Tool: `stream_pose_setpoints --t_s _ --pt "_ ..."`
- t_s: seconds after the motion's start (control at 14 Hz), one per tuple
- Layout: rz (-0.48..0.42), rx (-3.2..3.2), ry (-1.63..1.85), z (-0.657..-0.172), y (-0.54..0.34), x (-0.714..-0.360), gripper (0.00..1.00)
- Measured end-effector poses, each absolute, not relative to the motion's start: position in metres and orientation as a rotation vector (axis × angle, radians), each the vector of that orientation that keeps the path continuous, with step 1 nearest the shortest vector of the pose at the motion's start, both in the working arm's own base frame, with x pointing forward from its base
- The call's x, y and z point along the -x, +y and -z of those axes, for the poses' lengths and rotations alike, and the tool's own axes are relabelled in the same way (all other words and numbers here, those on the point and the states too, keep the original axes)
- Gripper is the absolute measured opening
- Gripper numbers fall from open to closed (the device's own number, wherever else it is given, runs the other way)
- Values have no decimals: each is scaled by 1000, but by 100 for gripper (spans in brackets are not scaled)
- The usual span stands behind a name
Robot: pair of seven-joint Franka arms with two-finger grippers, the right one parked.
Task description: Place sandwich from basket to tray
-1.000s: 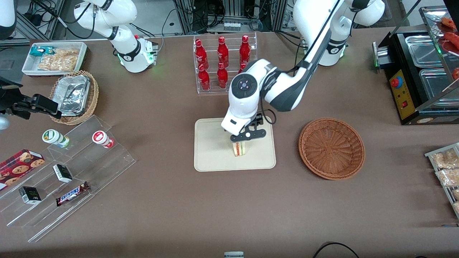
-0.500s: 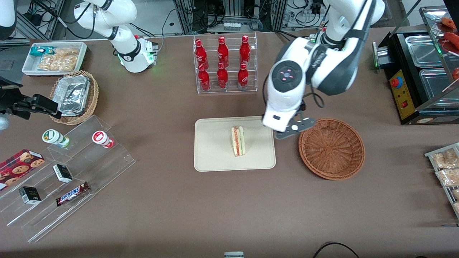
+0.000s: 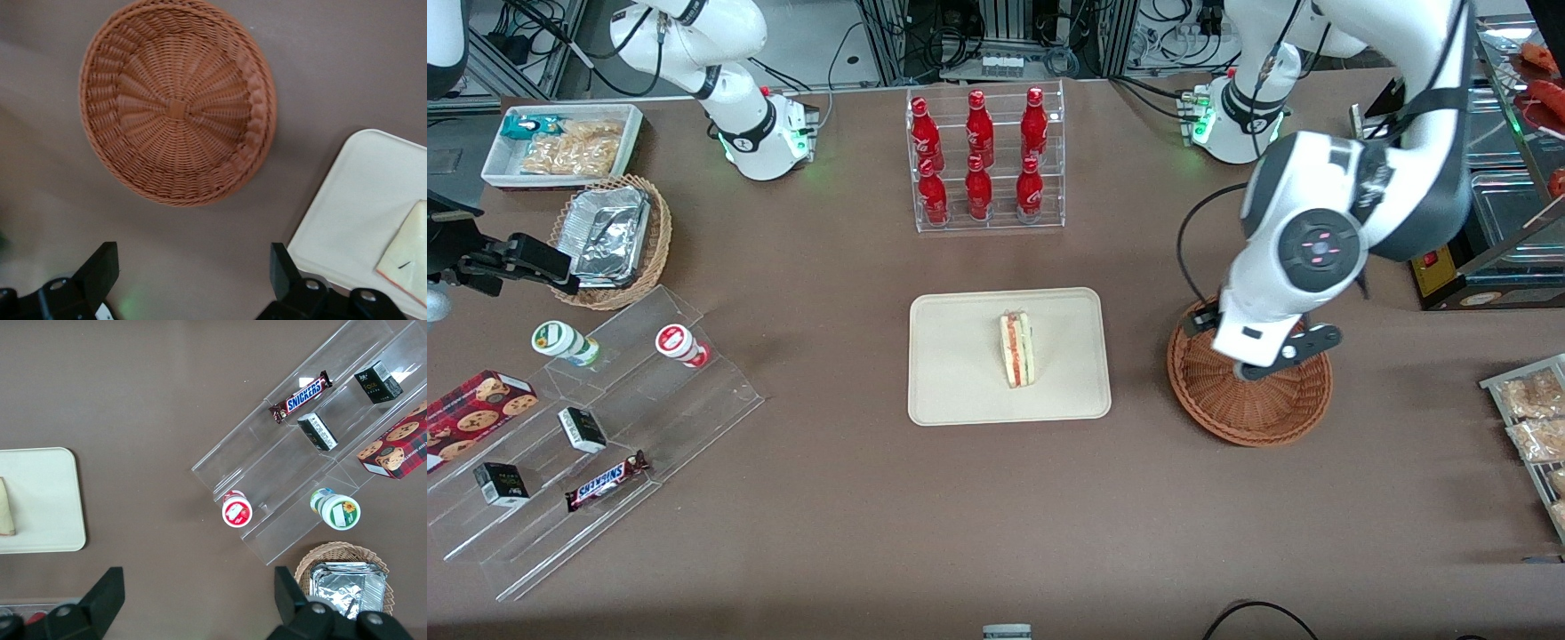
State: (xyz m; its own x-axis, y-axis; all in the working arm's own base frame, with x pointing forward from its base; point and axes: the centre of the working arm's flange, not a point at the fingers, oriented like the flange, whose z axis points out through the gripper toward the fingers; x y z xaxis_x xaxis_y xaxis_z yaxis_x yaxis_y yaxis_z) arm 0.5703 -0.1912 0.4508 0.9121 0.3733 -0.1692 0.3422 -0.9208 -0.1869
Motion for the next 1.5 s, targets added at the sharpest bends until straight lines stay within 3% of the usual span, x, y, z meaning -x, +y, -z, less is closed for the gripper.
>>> stream_pose_setpoints --t_s 0.5,1.07,1.29,1.5 --pt "-341 3024 -400 -493 -97 -528 100" --pt "-390 3065 -46 -517 -61 -502 100" --pt "-426 3074 47 -544 -34 -490 100" --pt "-408 3083 26 -574 -19 -484 100"
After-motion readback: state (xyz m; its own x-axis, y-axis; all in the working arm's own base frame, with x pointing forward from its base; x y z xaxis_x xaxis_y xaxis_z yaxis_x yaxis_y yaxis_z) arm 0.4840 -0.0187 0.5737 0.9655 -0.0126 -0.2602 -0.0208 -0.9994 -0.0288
